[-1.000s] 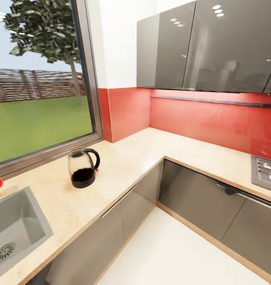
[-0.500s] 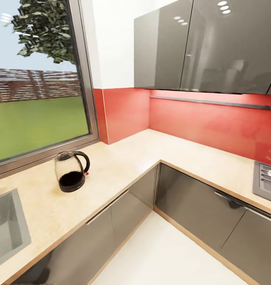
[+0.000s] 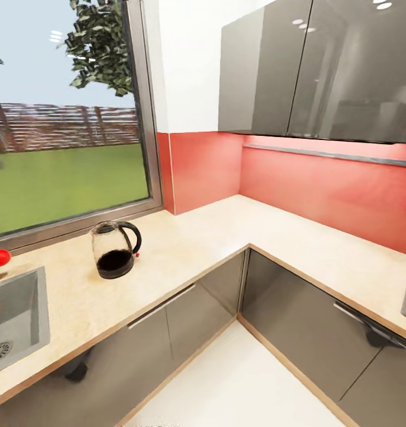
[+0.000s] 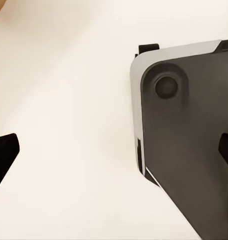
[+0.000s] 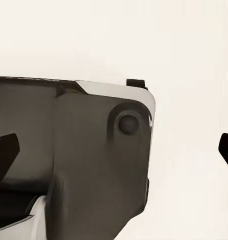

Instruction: Set up a coffee station on the kitchen countertop: keep the coffee maker on the countertop, move the bottle of coffee from the kitchen shelf to the counter next to the coffee maker, place a paper coffee filter on top of the coffee maker, put the saucer next to the coffee maker with the coffee cup on the saucer, and place the electric kettle next to the coffee maker.

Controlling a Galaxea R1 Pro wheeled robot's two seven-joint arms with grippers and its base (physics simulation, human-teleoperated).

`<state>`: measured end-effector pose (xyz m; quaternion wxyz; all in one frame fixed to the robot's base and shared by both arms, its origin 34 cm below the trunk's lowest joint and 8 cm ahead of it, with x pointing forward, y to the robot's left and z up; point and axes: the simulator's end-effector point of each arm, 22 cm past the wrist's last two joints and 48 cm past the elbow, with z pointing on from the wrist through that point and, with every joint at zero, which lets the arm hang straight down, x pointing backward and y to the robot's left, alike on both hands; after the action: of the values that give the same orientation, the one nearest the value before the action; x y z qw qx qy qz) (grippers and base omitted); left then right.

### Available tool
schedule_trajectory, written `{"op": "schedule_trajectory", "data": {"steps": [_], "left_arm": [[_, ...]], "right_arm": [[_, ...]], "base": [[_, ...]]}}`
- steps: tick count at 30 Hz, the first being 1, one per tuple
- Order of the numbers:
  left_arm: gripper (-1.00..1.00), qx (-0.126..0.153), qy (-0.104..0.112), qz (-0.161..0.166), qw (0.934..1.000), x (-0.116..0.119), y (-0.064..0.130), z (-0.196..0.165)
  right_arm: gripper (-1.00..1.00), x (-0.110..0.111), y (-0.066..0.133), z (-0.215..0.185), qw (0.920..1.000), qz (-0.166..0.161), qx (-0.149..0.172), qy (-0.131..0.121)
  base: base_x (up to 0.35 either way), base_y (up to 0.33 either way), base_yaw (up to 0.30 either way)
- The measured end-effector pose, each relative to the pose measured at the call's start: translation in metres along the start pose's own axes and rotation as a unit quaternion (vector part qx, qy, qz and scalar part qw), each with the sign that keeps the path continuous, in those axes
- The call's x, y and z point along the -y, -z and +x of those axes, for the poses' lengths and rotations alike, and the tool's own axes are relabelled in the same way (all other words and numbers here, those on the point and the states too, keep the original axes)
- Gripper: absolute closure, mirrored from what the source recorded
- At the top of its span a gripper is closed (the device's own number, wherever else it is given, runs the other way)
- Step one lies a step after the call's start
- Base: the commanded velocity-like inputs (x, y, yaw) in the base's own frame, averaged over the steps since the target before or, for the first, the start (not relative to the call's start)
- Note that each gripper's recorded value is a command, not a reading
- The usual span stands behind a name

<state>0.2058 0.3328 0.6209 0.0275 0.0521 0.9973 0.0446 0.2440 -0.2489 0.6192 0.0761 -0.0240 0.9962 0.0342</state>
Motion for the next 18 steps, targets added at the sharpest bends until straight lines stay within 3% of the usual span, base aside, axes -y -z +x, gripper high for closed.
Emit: {"op": "schedule_trajectory", "data": {"steps": [10, 18], "left_arm": [[-1.00, 0.000, 0.002, 0.000, 1.0000, -0.0005, 0.0001, -0.0001], [-1.00, 0.000, 0.002, 0.000, 1.0000, -0.0005, 0.0000, -0.0003]], "right_arm": [[-1.00, 0.0000, 0.0001, 0.0001, 1.0000, 0.000, 0.000, 0.000], [-1.00, -0.0001, 0.0000, 0.0000, 1.0000, 0.000, 0.000, 0.000]], "base": [[0.065, -0.276, 0.277], [0.056, -0.052, 0.277]]}}
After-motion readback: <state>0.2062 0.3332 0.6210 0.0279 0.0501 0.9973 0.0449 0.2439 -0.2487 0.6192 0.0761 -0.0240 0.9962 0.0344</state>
